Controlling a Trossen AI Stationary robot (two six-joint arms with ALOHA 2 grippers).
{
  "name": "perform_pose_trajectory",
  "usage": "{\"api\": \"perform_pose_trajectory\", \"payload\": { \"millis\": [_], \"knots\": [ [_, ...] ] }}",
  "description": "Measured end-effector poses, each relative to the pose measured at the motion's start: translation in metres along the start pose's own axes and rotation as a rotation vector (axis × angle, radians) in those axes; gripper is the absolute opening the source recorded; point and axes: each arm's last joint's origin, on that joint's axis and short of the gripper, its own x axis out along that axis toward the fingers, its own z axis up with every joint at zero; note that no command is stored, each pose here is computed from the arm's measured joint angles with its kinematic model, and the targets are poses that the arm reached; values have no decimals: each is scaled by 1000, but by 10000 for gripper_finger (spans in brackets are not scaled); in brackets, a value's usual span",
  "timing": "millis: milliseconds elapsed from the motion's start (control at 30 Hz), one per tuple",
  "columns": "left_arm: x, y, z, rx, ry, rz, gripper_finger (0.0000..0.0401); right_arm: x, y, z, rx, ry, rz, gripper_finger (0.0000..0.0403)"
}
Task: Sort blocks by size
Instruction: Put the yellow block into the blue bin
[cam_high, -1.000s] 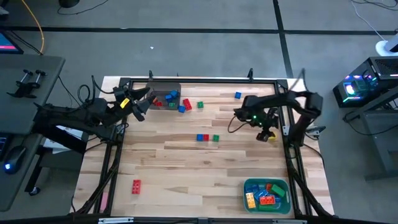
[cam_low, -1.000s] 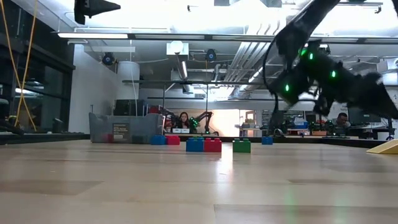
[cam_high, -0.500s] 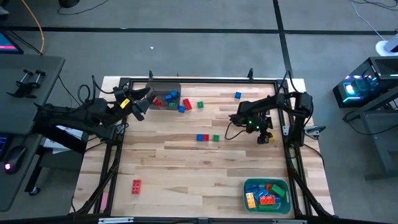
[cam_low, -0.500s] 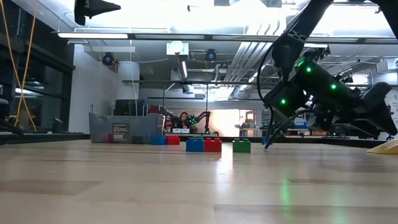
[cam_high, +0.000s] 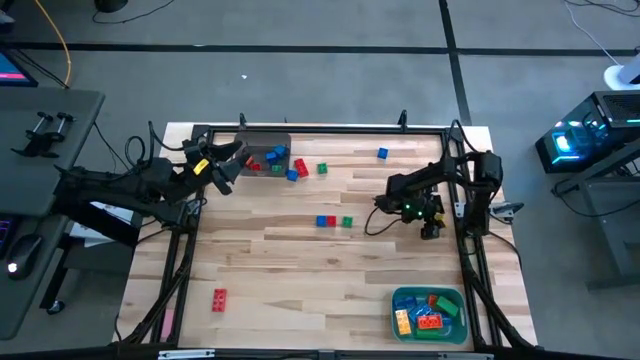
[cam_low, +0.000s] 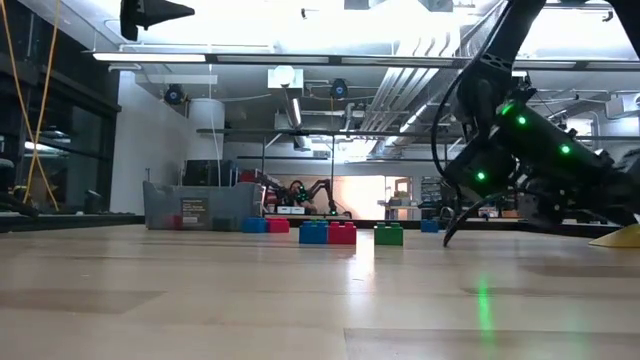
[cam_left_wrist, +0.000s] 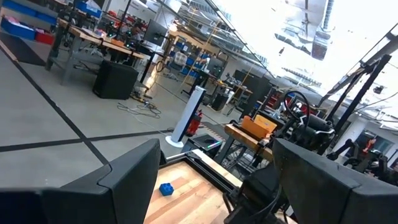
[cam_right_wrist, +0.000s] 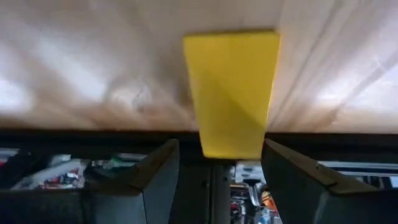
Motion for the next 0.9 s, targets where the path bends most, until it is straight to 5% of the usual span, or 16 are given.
{"api": "perform_pose_trajectory", "payload": {
  "millis": [467,733,900],
  "knots": [
    [0,0,0,-25,0,0,295,3,-1,8,41,-62,-27,215],
    [0,0,0,-24,3,1,295,12,-2,13,76,10,-16,128],
    [0,0,0,17,2,2,295,-6,2,5,162,18,21,128]
  ]
}}
